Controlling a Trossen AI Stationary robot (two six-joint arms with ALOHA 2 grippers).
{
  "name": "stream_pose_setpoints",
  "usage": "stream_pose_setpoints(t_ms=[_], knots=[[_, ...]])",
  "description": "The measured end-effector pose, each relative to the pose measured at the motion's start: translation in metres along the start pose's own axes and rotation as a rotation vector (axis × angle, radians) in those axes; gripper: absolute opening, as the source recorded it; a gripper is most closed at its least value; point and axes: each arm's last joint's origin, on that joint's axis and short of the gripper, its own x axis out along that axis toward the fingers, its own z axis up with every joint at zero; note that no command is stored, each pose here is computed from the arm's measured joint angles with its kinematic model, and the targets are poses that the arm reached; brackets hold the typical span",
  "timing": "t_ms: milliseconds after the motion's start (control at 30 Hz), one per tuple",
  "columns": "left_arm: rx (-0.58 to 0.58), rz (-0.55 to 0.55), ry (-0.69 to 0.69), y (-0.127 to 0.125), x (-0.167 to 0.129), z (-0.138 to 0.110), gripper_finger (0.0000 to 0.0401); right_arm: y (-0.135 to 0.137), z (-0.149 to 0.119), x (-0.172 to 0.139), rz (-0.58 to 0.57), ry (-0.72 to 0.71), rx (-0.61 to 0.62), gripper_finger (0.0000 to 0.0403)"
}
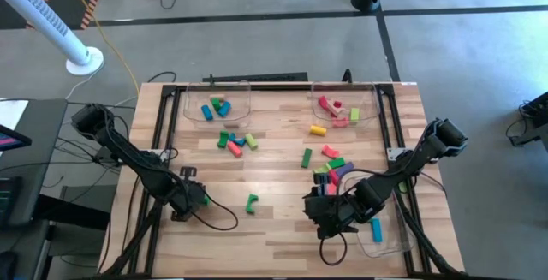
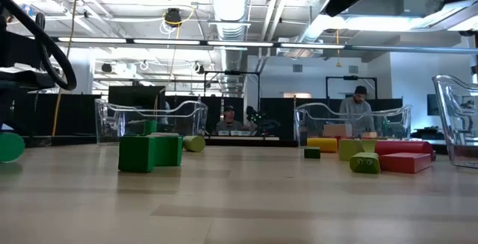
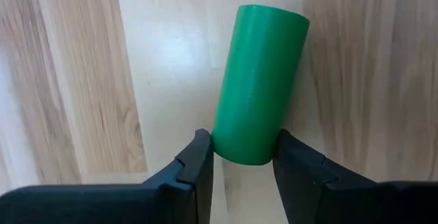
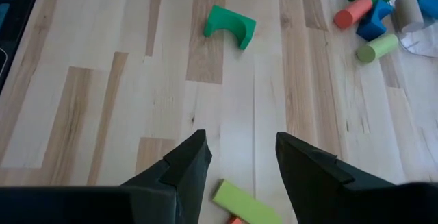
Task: Sort blocks by size
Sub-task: Put the green cylindrical block into the top left transparent bin
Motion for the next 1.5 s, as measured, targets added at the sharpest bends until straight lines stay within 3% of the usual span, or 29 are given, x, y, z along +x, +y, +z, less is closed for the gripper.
stream_pose_setpoints(t_ms=[233, 400, 567, 767, 1133, 1333, 1500], knots=[[0.062, 0.016, -0.095, -0.005, -0.019, 0.019, 0.0116, 0.000, 0.000, 0.000, 0.000, -0.001, -0.009, 0.0202], [0.111, 0.104, -0.226, -0.003, -0.046, 0.037, 0.0116, 0.001, 0.003, 0.000, 0.006, -0.025, -0.039, 0.0202], [0.099, 0.162, -0.397, 0.009, -0.076, 0.052, 0.0116, 0.002, 0.013, 0.000, 0.025, -0.120, -0.099, 0.0202], [0.056, 0.135, -0.617, 0.026, -0.099, 0.067, 0.0115, -0.002, 0.032, 0.007, 0.013, -0.271, -0.194, 0.0202], [0.078, 0.162, -0.692, 0.039, -0.100, 0.082, 0.0115, -0.020, 0.052, 0.053, -0.087, -0.379, -0.267, 0.0202], [0.111, 0.185, -0.697, 0.034, -0.092, 0.091, 0.0115, -0.031, 0.059, 0.062, -0.122, -0.424, -0.253, 0.0202], [0.149, 0.197, -0.743, 0.027, -0.083, 0.106, 0.0115, -0.034, 0.064, 0.061, -0.078, -0.476, -0.238, 0.0202]])
